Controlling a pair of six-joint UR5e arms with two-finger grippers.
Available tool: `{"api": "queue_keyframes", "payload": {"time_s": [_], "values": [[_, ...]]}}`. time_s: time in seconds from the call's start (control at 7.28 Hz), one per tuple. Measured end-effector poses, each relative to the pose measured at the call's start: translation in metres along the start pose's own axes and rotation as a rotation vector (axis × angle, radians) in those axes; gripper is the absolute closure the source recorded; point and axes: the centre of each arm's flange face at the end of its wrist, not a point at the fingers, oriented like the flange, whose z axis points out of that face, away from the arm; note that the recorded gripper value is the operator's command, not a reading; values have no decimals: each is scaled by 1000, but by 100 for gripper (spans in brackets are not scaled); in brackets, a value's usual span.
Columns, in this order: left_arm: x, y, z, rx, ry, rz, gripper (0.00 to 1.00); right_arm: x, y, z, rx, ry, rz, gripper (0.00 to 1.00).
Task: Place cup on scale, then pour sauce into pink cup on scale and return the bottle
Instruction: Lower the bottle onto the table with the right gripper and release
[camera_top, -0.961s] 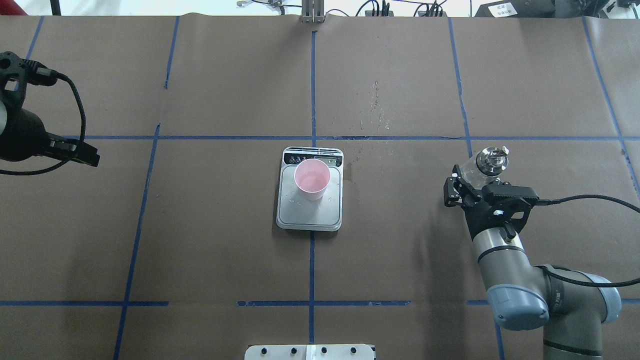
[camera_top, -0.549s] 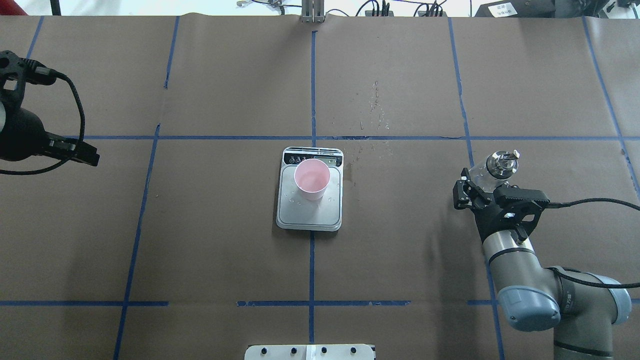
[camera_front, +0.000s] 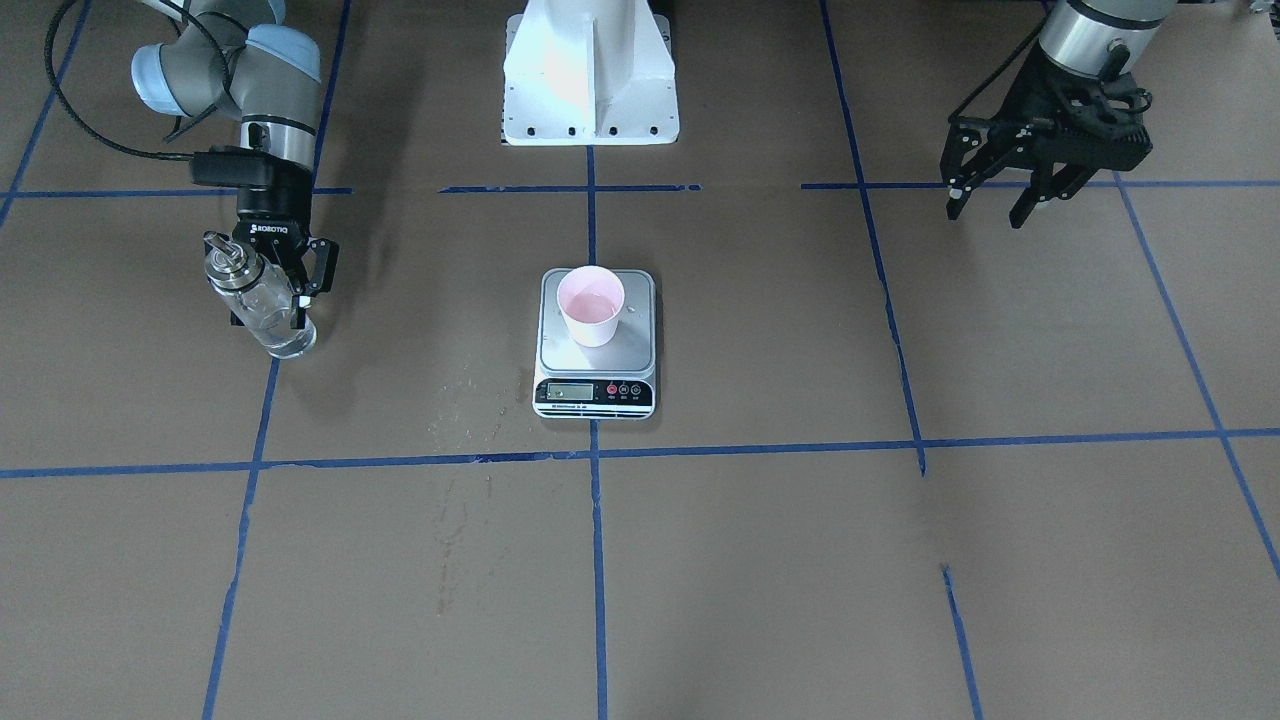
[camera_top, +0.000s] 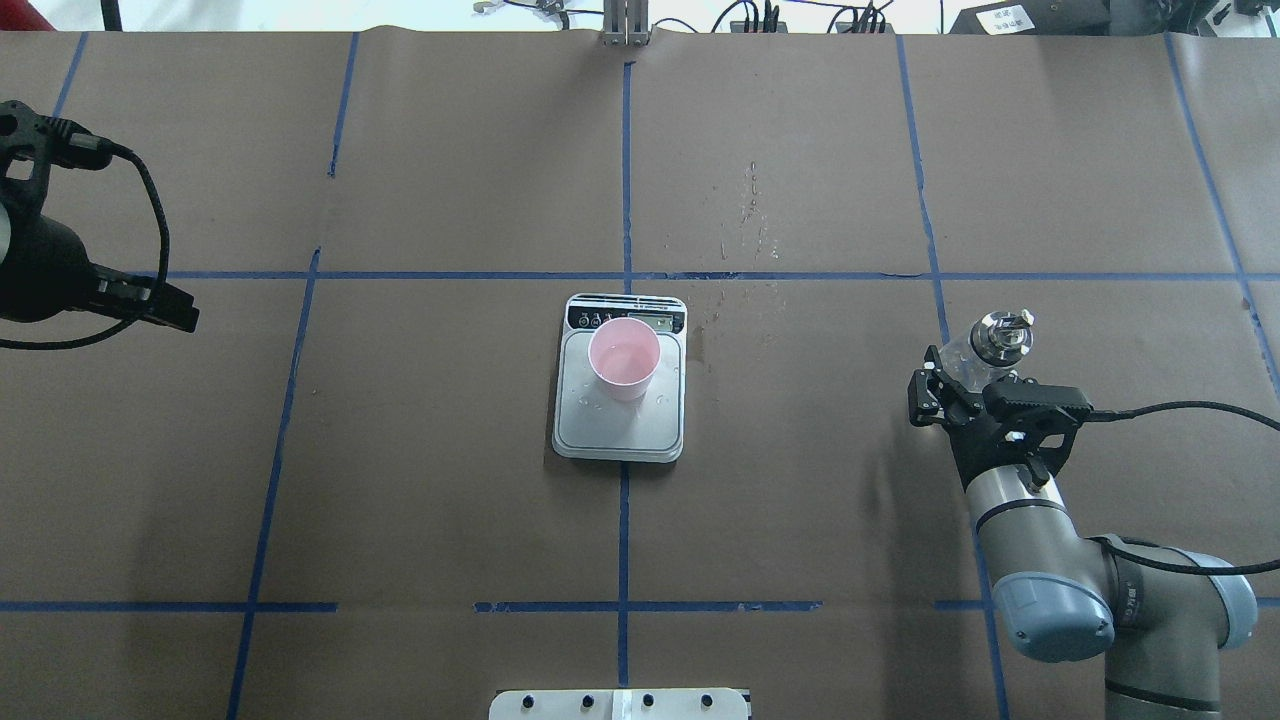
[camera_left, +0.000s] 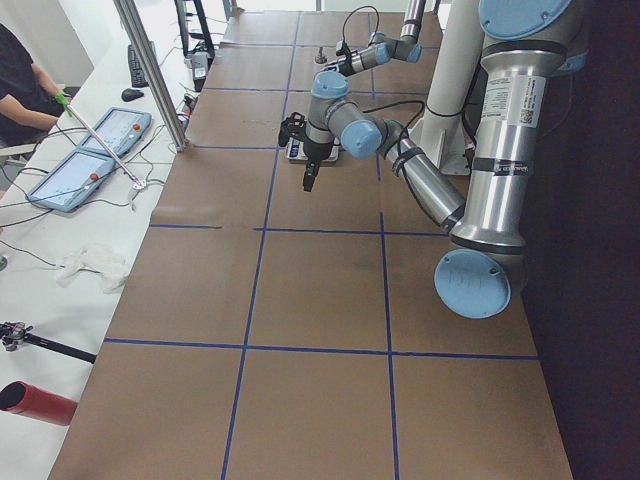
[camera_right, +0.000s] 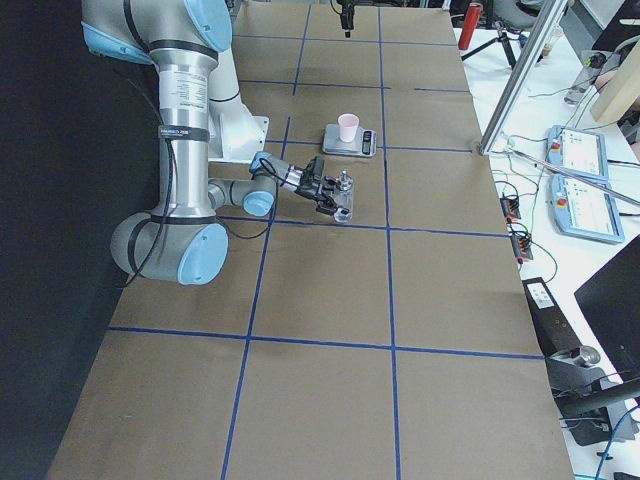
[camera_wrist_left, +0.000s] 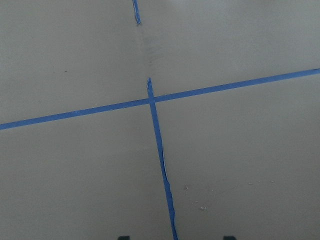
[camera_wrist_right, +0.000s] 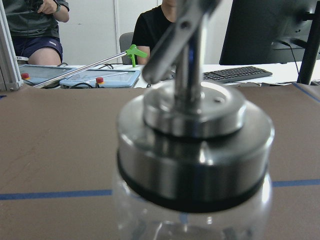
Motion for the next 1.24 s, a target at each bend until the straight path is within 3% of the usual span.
{"api": "queue_keyframes", "payload": {"time_s": [1.1,1.24], "values": [[1,0,0,-1,1,1,29,-5,7,-1,-21,-7,1,94],[1,0,0,-1,1,1,29,-5,8,-2,-22,-9,0,4]]}}
